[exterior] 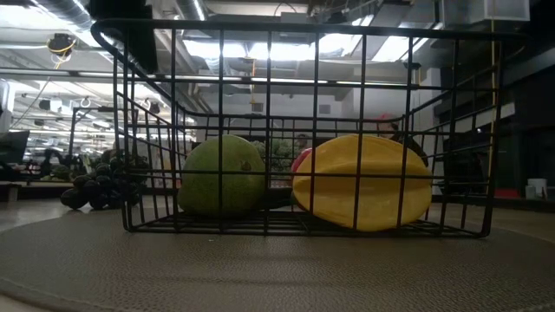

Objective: Build produce basket
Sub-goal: Put the yellow pear into the black wire basket

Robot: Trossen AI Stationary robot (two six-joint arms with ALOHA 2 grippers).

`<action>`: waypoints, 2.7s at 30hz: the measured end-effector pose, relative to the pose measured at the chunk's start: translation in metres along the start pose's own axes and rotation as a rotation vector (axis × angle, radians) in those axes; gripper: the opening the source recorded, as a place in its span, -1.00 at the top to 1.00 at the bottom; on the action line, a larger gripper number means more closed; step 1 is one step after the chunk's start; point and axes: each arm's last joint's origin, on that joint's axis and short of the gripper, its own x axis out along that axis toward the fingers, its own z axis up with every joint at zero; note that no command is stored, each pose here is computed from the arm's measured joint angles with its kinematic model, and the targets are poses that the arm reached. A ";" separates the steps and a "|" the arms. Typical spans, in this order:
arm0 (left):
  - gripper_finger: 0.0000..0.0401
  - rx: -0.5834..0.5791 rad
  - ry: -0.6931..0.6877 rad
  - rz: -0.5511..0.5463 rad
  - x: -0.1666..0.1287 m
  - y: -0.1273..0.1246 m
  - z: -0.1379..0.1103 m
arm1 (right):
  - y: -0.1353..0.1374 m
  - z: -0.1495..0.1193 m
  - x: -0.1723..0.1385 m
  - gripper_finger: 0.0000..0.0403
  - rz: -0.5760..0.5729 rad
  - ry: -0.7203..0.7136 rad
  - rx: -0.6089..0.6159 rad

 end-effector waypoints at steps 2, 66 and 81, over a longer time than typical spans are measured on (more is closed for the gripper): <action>0.21 -0.028 -0.012 -0.021 0.005 -0.006 -0.008 | 0.000 0.000 0.000 1.00 0.000 0.000 0.033; 0.21 0.176 -0.413 -0.356 -0.020 -0.047 0.022 | 0.077 0.026 0.081 1.00 0.356 -0.007 -0.055; 0.21 0.177 -0.413 -0.356 -0.020 -0.047 0.022 | 0.101 -0.027 0.156 1.00 0.098 0.387 -0.126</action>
